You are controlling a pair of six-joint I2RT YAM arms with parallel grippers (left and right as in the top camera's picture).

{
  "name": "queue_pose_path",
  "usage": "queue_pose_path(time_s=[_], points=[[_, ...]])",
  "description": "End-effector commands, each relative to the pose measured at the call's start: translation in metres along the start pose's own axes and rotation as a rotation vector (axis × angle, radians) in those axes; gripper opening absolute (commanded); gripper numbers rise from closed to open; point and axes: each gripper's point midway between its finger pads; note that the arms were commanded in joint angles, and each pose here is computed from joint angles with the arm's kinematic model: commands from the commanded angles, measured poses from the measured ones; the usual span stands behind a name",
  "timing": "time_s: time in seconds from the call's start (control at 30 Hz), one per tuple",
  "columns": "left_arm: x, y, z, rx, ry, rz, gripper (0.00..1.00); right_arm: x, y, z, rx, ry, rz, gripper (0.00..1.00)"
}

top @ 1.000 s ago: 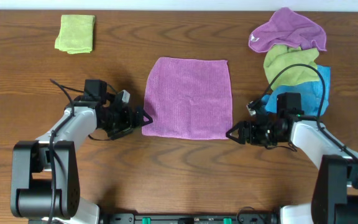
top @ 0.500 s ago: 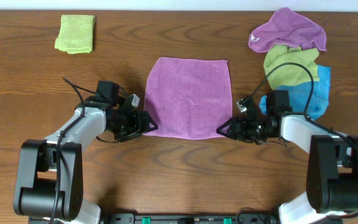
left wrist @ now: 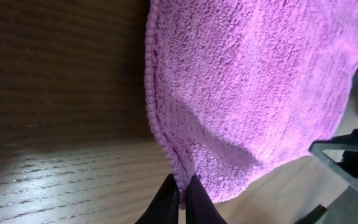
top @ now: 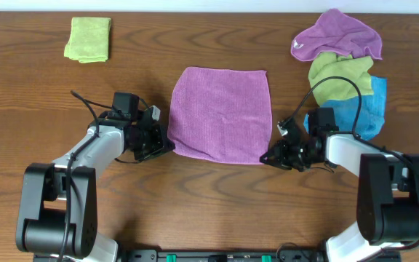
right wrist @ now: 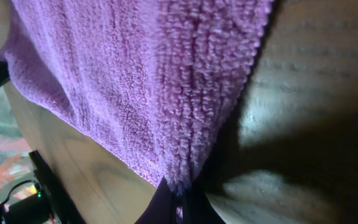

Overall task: Fold the cloth
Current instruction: 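Grasp both bottom corners and fold the bottom edge up toward the top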

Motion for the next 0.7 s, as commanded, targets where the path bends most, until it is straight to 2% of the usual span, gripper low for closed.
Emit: queue_pose_path(time_s=[0.0,0.1,0.2,0.37,0.5,0.67], points=[[-0.005,0.003,-0.006,-0.045,-0.012,0.033,0.05,0.004,-0.005,-0.008,-0.09,0.0,-0.001,0.02],[0.0,-0.003,-0.023,-0.11,0.018,0.027,0.06,0.024,-0.025,0.011,-0.088,-0.057,-0.068,0.01],[0.02,-0.027,-0.056,-0.164,0.069,-0.05,0.06,0.051,-0.057,0.042,-0.086,-0.14,-0.166,0.01],[0.036,-0.065,-0.098,-0.237,0.138,-0.148,0.06,0.074,-0.086,0.07,-0.081,-0.196,-0.247,0.01],[0.036,-0.083,-0.113,-0.263,0.18,-0.193,0.06,0.083,-0.094,0.087,-0.078,-0.243,-0.27,0.02],[0.041,-0.084,-0.107,-0.223,0.171,-0.222,0.06,0.088,-0.094,0.089,-0.104,-0.263,-0.282,0.01]])
Point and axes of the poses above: each gripper's point midway between its finger pads, its own y axis out along the fingers, its own z axis along the line the jaws close on, x = y × z, and after that the axes turned 7 degrees about -y, right-handed
